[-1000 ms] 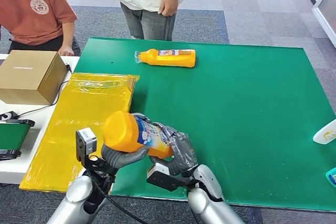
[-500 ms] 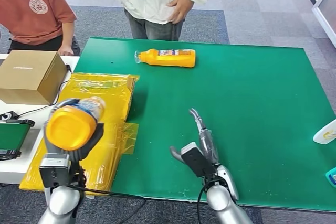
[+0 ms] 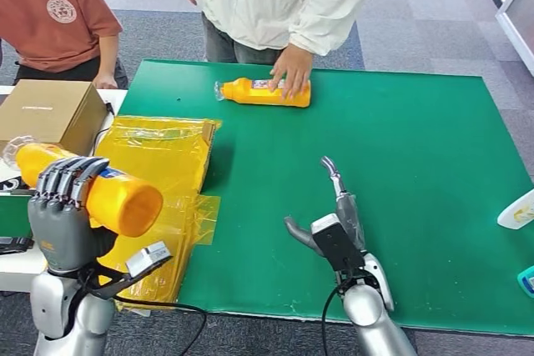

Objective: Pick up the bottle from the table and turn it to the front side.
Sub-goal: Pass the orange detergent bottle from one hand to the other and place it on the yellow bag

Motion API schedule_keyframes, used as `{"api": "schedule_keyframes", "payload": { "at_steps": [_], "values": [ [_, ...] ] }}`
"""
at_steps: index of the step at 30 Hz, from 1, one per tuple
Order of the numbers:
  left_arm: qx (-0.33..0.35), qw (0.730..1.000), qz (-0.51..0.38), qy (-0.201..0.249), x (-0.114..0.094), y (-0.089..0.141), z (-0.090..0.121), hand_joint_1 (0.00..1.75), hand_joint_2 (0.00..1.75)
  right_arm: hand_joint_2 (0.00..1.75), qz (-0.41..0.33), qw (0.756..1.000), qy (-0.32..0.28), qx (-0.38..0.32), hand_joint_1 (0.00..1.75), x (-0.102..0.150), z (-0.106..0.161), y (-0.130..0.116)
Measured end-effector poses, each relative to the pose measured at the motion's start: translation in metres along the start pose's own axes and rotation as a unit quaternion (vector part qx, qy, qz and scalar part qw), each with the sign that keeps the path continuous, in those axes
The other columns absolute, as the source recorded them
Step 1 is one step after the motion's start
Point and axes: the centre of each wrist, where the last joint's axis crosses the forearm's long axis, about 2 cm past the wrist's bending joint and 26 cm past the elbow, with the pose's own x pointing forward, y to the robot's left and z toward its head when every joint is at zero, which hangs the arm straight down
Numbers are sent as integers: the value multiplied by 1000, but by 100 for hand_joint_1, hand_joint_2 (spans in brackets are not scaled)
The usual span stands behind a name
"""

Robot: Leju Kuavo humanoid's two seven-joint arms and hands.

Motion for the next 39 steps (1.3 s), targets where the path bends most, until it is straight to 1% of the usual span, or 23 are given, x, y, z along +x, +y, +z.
{"api": "schedule_keyframes", "payload": {
  "at_steps": [3, 8, 15, 18, 21, 24, 28, 29, 32, 33, 39],
  "values": [
    [-26, 999, -20, 12, -6, -9, 3, 175, 175, 175, -10, 1000, -7, -5, 0, 2, -3, -1],
    [-89, 995, -29, 28, -23, -34, 19, 175, 175, 175, -25, 999, -20, -10, 0, 7, -12, -4],
    [-180, 983, -33, 28, -45, -64, 44, 175, 175, 175, -38, 999, -37, 10, 0, 13, -14, -1],
    [-217, 976, -27, 21, -49, -79, 51, 175, 175, 175, -50, 997, -59, 18, 0, 20, -16, 1],
    [-256, 966, -20, 5, -49, -95, 57, 175, 175, 175, -62, 994, -88, 29, 0, 33, -18, 5],
    [-280, 960, -14, -5, -49, -104, 61, 175, 175, 175, -70, 992, -101, 34, 0, 40, -19, 8],
    [-302, 953, 5, -4, -47, -113, 67, 175, 175, 175, -80, 989, -114, 39, 0, 49, -19, 11],
    [-305, 952, 9, -4, -46, -114, 68, 144, 175, 175, -81, 989, -117, 41, 0, 50, -19, 12],
    [-313, 949, 24, -2, -43, -117, 71, 13, 175, 175, -87, 987, -125, 45, 0, 55, -20, 13],
    [-317, 948, 30, -1, -42, -117, 72, 0, 175, 175, -92, 987, -127, 47, 0, 56, -20, 14],
    [-347, 936, 57, -6, -37, -118, 79, 0, 175, 175, -122, 979, -155, 59, 0, 69, -19, 13]
  ]
}}
